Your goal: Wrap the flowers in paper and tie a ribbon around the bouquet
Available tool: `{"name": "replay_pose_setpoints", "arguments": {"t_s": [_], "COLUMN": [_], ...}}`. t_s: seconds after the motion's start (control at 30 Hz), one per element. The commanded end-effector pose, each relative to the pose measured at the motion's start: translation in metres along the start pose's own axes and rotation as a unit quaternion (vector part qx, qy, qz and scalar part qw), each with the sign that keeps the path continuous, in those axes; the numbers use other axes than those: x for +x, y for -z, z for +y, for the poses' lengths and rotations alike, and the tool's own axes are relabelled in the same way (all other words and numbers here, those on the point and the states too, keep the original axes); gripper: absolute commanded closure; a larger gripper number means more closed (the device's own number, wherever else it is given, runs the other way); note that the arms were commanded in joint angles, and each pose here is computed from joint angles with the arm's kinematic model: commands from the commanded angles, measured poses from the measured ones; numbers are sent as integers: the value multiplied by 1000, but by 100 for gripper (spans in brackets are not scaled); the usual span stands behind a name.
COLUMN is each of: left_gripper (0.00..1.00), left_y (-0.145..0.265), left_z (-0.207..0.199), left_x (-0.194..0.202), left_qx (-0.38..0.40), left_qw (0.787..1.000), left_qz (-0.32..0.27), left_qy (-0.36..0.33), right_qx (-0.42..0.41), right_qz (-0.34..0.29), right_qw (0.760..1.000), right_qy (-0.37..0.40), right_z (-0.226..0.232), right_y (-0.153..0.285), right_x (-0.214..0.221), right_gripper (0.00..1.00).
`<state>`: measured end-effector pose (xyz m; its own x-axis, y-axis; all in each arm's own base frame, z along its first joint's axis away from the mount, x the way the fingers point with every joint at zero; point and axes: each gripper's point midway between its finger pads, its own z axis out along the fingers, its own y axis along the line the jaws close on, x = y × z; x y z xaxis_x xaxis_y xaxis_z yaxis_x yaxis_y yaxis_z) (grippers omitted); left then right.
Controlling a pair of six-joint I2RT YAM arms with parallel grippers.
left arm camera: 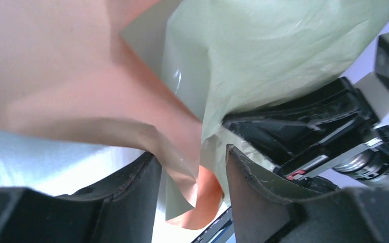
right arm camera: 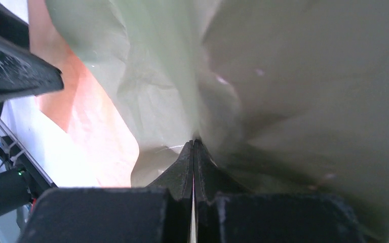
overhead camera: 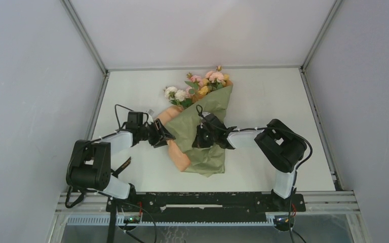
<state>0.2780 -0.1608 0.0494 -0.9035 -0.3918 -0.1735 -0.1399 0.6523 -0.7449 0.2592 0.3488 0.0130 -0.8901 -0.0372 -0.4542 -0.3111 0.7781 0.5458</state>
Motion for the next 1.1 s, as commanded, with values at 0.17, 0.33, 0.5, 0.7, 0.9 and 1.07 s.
{"name": "replay_pose_setpoints", "arguments": {"t_s": [0.17, 0.33, 0.5, 0.7, 0.9, 1.07], "left_gripper": [44, 58, 59, 97, 100, 100], "left_y": [-4, 5, -5, -18, 14, 30], "left_z": [24, 8, 27, 25, -20, -88], "left_x": [5, -6, 3, 7, -7, 13], "left_qx": [-42, -31, -53, -40, 0, 81], "left_qw": [999, 998, 998, 999, 996, 975], "left_qz": [-10, -25, -5, 28, -8, 24], "left_qy": [-15, -38, -16, -6, -86, -205], "right_qx": [-27, -32, -35, -25, -8, -44], "right_qz": [-55, -54, -55, -54, -54, -43], "right_qw": [998, 997, 997, 997, 996, 993], "right_qy": [-33, -34, -37, -39, -66, -104], "right_z": [4, 6, 6, 2, -15, -13], "right_y": [-4, -5, -6, -6, -13, -23], "right_x": [-41, -41, -42, -39, -41, -32], "right_gripper": [100, 100, 100, 100, 100, 100]}}
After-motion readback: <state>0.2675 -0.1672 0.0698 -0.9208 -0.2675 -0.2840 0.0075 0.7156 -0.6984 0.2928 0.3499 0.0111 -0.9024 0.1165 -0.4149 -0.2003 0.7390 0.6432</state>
